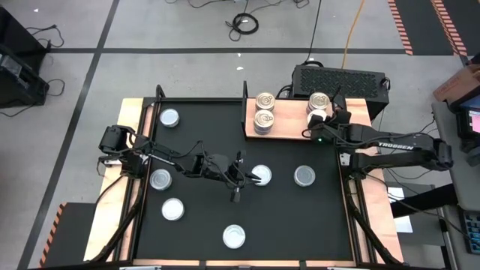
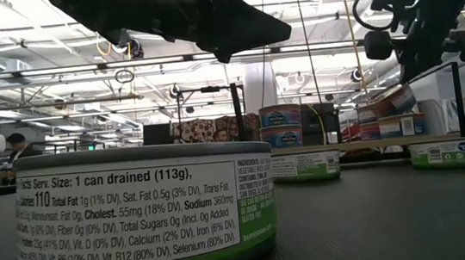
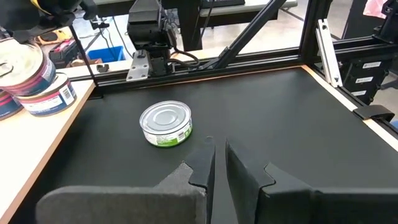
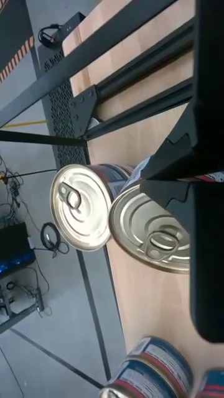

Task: Stack canned seafood by type on shelf
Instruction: Stack the blue-pink tuna can on top of the bottom right blue-pink tuna can on the shelf, then put the green tuna can on the shelf

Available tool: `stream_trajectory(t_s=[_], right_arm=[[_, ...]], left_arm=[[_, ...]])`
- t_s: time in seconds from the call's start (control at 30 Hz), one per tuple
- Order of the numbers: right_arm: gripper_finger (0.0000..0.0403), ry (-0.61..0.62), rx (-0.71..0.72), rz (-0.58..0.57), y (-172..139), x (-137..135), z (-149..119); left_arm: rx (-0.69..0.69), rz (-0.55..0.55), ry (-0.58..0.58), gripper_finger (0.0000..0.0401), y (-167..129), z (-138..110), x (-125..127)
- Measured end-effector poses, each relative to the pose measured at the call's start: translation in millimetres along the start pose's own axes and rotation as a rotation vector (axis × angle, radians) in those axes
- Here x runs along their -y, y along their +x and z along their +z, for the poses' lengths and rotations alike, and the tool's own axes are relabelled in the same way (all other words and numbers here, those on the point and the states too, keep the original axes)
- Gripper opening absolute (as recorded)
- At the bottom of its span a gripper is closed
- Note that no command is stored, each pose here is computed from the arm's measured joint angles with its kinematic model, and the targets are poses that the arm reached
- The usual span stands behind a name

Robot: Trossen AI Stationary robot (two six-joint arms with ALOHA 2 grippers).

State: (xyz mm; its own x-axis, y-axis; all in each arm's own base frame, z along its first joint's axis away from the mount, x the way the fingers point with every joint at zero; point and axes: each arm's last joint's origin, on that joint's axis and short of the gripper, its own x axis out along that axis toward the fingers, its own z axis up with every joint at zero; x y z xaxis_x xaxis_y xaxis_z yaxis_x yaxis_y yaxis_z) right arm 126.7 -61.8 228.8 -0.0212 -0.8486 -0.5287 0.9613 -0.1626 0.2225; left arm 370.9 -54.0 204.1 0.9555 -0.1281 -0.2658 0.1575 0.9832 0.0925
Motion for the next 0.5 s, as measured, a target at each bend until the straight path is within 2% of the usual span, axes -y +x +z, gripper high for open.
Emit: stream_trajectory(t_s=[0.17,0.5], right_arm=[[0.0022,-0.002,0.003,-0.014,1.9,0.2,0.8],[0.0100,-0.017,0.006,-0.016,2.0,0.7,1.4]], left_arm=[[-0.004,0.000,0.000,0.0042,0.0,-0.4,0.0],[-0.008,0.000,0.002,0.0042,0.0,-0.9,0.0]])
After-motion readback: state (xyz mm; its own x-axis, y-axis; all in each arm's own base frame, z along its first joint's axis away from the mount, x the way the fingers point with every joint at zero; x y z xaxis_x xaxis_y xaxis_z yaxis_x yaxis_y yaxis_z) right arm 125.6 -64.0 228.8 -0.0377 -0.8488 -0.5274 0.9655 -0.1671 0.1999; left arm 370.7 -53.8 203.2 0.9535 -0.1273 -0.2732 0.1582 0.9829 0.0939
